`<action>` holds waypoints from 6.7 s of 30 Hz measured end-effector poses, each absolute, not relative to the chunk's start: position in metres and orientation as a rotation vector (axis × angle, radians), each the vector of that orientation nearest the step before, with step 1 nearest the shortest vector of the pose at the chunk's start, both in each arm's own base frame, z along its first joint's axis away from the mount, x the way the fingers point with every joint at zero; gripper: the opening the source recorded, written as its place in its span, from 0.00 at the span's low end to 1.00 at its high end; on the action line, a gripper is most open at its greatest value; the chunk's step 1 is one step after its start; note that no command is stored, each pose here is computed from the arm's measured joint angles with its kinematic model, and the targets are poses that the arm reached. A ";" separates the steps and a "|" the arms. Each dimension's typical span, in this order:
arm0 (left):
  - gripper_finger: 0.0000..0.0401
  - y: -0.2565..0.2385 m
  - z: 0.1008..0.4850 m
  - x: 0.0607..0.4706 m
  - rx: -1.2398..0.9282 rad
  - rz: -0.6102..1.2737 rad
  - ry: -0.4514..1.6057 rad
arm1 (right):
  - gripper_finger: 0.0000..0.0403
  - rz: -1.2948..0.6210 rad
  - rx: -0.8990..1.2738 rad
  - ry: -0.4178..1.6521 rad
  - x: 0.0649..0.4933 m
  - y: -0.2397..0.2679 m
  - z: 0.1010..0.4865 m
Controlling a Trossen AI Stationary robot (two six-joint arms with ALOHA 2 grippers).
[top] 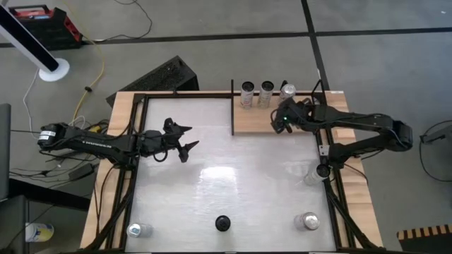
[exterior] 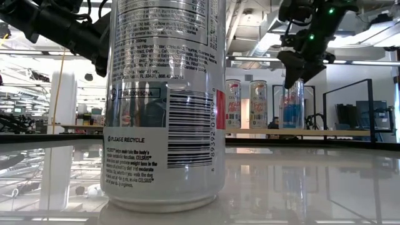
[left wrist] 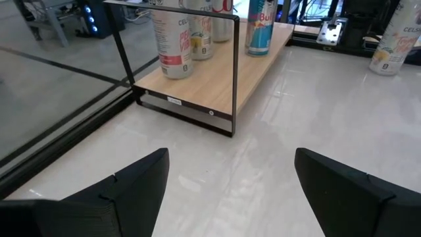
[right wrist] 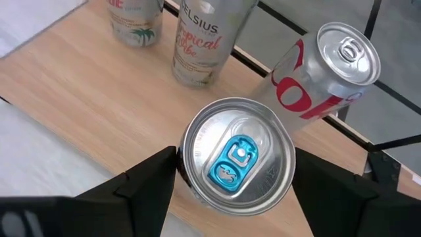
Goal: Place canned beverage on shelf
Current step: Put the top blue soda can on the shelf
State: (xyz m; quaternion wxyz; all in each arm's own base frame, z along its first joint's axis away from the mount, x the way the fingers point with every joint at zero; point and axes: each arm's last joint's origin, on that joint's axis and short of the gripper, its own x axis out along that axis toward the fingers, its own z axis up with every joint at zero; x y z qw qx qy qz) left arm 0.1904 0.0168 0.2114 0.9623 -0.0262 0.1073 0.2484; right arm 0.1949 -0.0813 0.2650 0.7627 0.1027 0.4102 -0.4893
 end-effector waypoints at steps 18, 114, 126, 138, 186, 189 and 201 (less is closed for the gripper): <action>0.78 0.017 0.211 0.190 -0.050 0.503 0.218 | 0.70 -1.019 0.154 1.017 0.156 -0.097 0.278; 0.78 0.021 0.211 0.190 -0.054 0.522 0.223 | 0.78 -0.840 0.210 0.865 0.126 -0.138 0.336; 0.78 0.021 0.211 0.190 -0.058 0.522 0.215 | 0.64 -0.803 0.242 1.072 0.157 -0.101 0.317; 0.78 0.021 0.211 0.190 -0.059 0.522 0.216 | 0.04 -0.833 0.184 1.281 0.179 -0.116 0.289; 0.78 0.021 0.211 0.190 -0.058 0.518 0.223 | 0.05 -1.080 0.081 1.522 0.159 -0.145 0.276; 0.78 0.021 0.211 0.190 -0.058 0.517 0.223 | 0.05 -1.098 0.078 1.525 0.157 -0.147 0.277; 0.78 0.021 0.211 0.190 -0.058 0.517 0.223 | 0.05 -1.113 0.083 1.516 0.153 -0.155 0.277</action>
